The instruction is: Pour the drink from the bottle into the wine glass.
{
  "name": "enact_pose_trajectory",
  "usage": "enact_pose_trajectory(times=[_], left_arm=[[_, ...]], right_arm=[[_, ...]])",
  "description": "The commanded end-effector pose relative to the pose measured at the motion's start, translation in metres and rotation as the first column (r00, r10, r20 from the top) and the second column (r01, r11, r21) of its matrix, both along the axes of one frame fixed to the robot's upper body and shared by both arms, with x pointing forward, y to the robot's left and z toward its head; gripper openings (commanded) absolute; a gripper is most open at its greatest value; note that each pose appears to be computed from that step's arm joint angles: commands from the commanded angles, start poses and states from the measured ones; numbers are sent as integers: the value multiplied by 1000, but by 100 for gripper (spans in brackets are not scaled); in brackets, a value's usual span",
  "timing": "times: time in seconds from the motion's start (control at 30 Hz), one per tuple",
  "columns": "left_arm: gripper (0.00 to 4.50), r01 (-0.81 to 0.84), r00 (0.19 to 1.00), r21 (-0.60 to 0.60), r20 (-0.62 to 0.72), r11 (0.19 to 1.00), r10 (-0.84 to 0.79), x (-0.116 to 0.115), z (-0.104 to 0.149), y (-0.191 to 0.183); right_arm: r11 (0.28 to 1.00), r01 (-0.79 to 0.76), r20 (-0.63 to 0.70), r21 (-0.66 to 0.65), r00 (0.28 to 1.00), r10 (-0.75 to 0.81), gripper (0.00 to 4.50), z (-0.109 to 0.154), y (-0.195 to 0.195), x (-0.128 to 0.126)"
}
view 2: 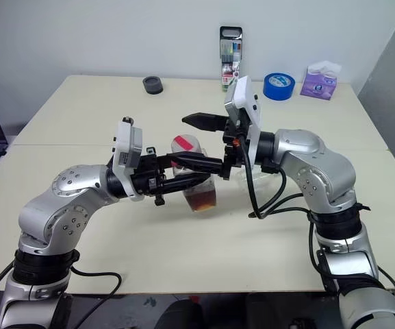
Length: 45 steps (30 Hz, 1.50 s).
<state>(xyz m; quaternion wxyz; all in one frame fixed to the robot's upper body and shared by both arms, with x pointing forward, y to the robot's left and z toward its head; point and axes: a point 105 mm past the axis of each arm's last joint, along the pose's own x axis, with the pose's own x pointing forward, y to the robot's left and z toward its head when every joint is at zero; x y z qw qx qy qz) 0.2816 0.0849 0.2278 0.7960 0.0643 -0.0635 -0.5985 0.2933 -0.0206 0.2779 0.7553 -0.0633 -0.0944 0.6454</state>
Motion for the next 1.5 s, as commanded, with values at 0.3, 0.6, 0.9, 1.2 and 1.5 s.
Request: enact_pose_trajectory(times=[0.3, 0.6, 0.9, 1.2, 1.5], left_arm=[[185, 36, 996, -14, 79, 999, -35, -5, 17, -3], [185, 35, 996, -14, 80, 999, -33, -5, 16, -2], [185, 37, 996, -12, 79, 999, -36, -7, 15, -3], [185, 29, 996, -11, 79, 1000, -28, -8, 15, -3], [185, 24, 997, -12, 80, 1000, -23, -8, 15, -3]], right_arm=[[1000, 4, 39, -10, 999, -4, 446, 13, -18, -9], [999, -51, 8, -16, 999, 51, 446, 13, -17, -21], [996, -79, -21, 50, 997, 80, 446, 15, 4, -26], [997, -64, -1, 34, 998, 64, 242, 11, 4, -22], [997, -54, 16, 46, 998, 54, 177, 17, 2, -19]])
